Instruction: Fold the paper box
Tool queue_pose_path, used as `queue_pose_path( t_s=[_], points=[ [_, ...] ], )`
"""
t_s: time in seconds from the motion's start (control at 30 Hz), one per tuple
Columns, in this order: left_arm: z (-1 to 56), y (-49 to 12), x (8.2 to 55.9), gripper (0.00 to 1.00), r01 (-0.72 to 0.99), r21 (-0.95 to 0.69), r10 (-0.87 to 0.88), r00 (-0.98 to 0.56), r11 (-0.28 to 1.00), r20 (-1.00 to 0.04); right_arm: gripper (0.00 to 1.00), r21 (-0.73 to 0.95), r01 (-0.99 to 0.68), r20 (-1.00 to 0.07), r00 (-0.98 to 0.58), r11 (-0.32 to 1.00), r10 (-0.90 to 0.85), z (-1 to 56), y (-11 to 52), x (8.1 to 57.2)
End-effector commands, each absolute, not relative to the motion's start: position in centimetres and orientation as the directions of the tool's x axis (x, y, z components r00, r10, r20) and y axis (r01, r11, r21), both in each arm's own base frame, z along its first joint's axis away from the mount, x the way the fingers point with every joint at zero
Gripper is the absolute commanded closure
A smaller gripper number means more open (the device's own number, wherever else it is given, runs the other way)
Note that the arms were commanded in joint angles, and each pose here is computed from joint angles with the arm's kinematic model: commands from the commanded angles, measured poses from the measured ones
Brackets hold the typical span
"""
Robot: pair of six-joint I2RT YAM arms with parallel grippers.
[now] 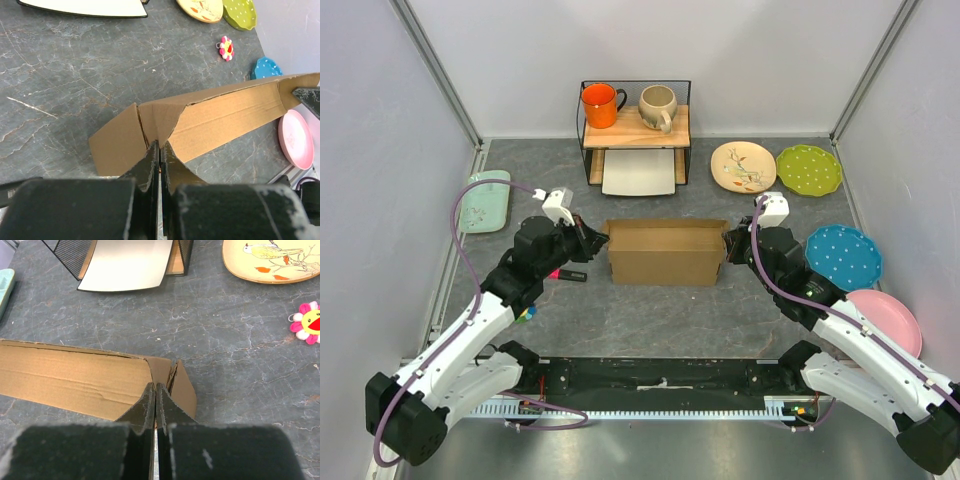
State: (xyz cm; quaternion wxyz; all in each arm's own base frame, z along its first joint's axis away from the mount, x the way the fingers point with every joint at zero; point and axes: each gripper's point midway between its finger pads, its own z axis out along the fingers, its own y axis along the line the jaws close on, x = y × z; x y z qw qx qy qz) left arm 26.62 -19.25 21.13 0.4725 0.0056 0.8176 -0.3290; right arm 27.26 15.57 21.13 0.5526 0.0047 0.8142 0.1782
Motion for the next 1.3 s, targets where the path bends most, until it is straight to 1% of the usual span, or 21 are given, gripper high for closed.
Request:
queue_pose_path(
  t_s=[0.0,0.13,0.2,0.23,0.47,0.6,0.77,0.93,1.1,1.2,1.27],
  points=[
    [20.7,-18.9,26.8,0.98,0.393,-0.446,-0.231,-0.484,0.804,-0.844,1.0,0.22,-0.178,-0.834,-0.544,0.959,0.09,15.7,14.7,24.9],
    [21.0,-18.6,27.0,0.98,0.422,-0.412,-0.224,-0.426,0.808,-0.876,1.0,0.209,-0.177,-0.835,-0.544,0.962,0.081,15.5,14.5,24.8],
    [20.2,-18.5,26.7,0.98,0.427,-0.401,-0.211,-0.426,0.81,-0.88,1.0,0.206,-0.178,-0.833,-0.548,0.962,0.077,15.3,14.5,24.7],
    [20.8,-18.6,26.9,0.98,0.443,-0.394,-0.219,-0.396,0.805,-0.892,1.0,0.204,-0.179,-0.834,-0.547,0.962,0.075,15.3,14.5,24.7],
    [18.3,-18.6,26.2,0.98,0.456,-0.344,-0.168,-0.382,0.821,-0.909,1.0,0.214,-0.157,-0.824,-0.559,0.964,0.091,14.8,14.2,24.4],
    [17.0,-18.9,26.0,0.98,0.447,-0.276,-0.092,-0.39,0.851,-0.916,0.99,0.217,-0.149,-0.832,-0.545,0.965,0.103,15.5,14.1,24.6],
    [15.8,-18.4,26.1,0.98,0.406,-0.207,-0.029,-0.403,0.89,-0.915,0.9,0.208,-0.135,-0.846,-0.522,0.969,0.109,17.0,13.9,25.2],
    [14.9,-17.6,25.8,0.98,0.367,-0.196,-0.024,-0.425,0.909,-0.905,0.81,0.199,-0.125,-0.862,-0.495,0.972,0.113,18.6,13.7,25.6],
    [15.0,-17.4,25.8,0.98,0.354,-0.193,-0.024,-0.43,0.915,-0.903,0.76,0.186,-0.111,-0.876,-0.468,0.976,0.114,19.9,13.4,26.2],
    [15.0,-17.4,25.8,0.98,0.351,-0.196,-0.027,-0.434,0.915,-0.901,0.71,0.184,-0.105,-0.887,-0.447,0.977,0.119,21.0,13.3,26.5],
    [15.0,-17.4,25.7,0.98,0.352,-0.198,-0.028,-0.435,0.915,-0.9,0.65,0.183,-0.095,-0.893,-0.433,0.979,0.125,21.6,13.1,26.7]
  ],
)
